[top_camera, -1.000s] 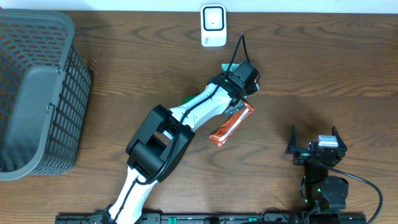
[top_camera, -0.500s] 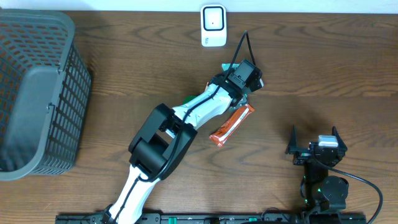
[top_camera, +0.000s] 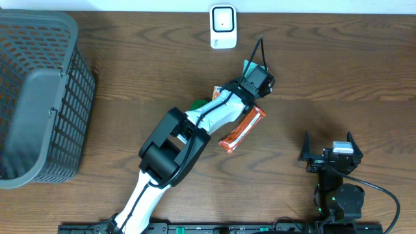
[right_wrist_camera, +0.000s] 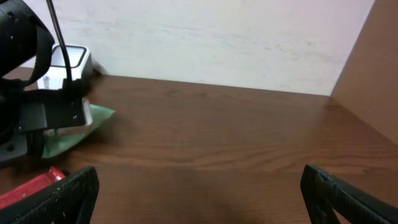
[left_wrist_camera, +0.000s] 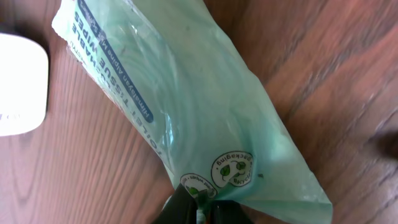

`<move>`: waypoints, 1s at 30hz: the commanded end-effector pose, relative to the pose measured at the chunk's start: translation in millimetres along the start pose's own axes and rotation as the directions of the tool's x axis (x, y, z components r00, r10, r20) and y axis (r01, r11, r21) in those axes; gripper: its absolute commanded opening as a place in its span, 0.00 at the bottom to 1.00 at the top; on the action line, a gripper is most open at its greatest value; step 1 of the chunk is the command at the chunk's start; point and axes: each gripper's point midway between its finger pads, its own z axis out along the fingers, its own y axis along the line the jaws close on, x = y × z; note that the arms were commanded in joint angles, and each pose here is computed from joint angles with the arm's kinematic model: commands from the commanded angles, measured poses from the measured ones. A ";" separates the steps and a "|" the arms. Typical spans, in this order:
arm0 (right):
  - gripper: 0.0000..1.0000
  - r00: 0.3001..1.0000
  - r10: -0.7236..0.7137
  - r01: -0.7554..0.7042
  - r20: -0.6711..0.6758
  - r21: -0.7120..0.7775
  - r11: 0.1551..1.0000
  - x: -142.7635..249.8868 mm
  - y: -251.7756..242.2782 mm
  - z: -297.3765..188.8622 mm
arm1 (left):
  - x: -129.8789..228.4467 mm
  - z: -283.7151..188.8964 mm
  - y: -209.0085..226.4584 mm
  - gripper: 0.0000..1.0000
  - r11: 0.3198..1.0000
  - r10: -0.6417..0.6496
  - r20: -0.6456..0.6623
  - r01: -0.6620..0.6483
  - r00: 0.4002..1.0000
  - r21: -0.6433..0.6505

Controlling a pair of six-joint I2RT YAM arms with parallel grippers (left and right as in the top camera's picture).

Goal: Scan the item barcode
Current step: 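Hold the wipes pack under the scanner with the left gripper, then lower the wipes pack beside the snack bar and open the left gripper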

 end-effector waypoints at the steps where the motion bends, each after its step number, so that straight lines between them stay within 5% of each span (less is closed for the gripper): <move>1: 0.99 1.000 -0.014 0.014 -0.003 0.004 1.000 0.8 -0.4 -0.1 | -0.4 -14.6 7.6 0.07 0.999 0.006 -0.020 -0.007 1.000 -0.052; 7: 0.99 1.000 -0.014 0.014 -0.003 0.004 1.000 0.8 -0.4 -0.1 | -31.7 -72.2 13.1 0.07 0.998 -0.061 0.123 0.058 0.990 0.031; 12: 0.99 1.000 -0.014 0.014 -0.003 0.004 1.000 0.8 -0.4 -0.1 | -58.0 -128.4 5.3 0.07 0.933 -0.271 0.263 0.186 0.926 0.307; 16: 0.99 1.000 -0.014 0.014 -0.003 0.004 1.000 0.8 -0.4 -0.1 | -73.0 -166.7 -8.8 0.07 0.739 -0.491 0.252 0.246 0.834 0.627; 19: 0.99 1.000 -0.014 0.014 -0.003 0.004 1.000 0.8 -0.4 -0.1 | -78.8 -195.1 -23.1 0.07 0.517 -0.583 0.195 0.175 0.789 0.838; 24: 0.99 1.000 -0.014 0.014 -0.003 0.004 1.000 0.8 -0.4 -0.1 | -75.2 -219.1 -26.2 0.08 0.215 -0.655 0.044 0.130 0.755 0.968; 27: 0.99 1.000 -0.014 0.014 -0.003 0.004 1.000 0.8 -0.4 -0.1 | -70.2 -210.4 -23.1 0.07 0.125 -0.674 -0.061 0.194 0.736 0.973; 30: 0.99 1.000 -0.014 0.014 -0.003 0.004 1.000 0.8 -0.4 -0.1 | -64.9 -198.6 -20.1 0.14 0.113 -0.680 -0.097 0.235 0.727 0.965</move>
